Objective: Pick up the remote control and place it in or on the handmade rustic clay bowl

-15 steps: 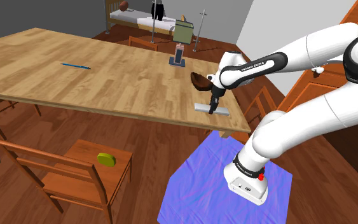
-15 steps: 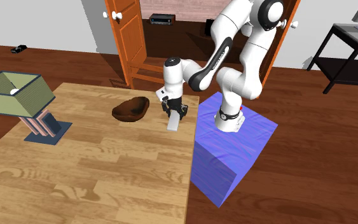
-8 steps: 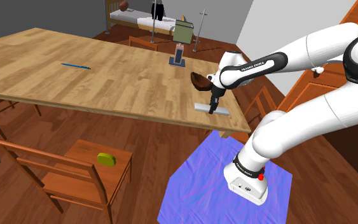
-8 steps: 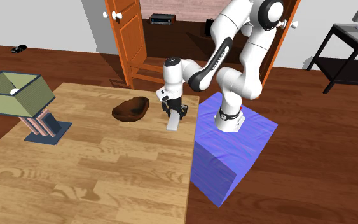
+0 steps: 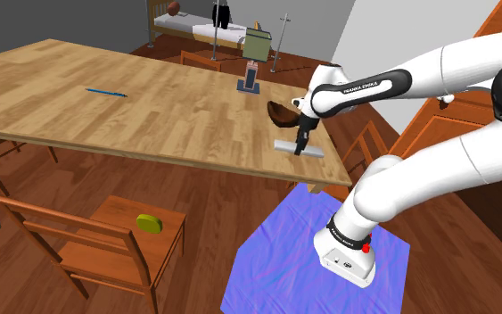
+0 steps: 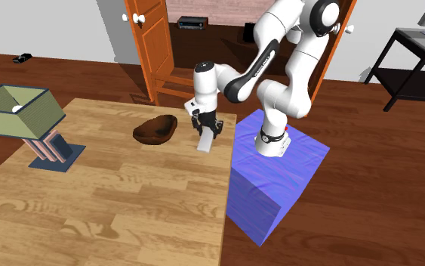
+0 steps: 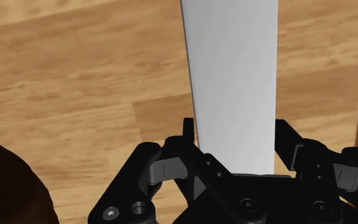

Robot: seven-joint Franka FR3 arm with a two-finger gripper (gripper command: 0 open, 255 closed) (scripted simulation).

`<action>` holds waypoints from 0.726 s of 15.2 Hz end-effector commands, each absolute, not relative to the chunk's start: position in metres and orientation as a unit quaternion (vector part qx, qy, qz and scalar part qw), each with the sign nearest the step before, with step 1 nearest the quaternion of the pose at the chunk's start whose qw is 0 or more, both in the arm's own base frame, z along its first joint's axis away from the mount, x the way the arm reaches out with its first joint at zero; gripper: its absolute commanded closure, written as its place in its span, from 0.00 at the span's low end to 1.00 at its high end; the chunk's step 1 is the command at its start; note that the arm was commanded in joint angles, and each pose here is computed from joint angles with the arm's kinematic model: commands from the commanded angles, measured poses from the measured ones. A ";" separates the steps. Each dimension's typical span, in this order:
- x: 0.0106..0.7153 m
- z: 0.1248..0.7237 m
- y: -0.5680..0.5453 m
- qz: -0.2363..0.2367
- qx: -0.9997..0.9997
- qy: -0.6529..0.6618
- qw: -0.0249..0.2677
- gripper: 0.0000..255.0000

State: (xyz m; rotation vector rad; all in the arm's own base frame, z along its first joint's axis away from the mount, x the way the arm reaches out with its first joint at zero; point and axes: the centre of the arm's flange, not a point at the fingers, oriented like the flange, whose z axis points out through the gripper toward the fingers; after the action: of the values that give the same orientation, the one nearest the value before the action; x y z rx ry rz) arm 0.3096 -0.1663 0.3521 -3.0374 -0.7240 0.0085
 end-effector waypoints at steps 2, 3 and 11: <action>0.309 0.368 -0.167 0.003 -0.973 -0.232 0.010 1.00; 0.309 0.373 -0.167 0.003 -0.973 -0.232 0.010 1.00; 0.309 0.416 -0.167 0.003 -0.973 -0.232 0.010 1.00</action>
State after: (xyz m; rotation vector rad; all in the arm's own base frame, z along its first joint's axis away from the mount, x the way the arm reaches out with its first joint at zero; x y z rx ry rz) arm 0.3084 -0.1679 0.4094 -3.0374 -0.7241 0.0086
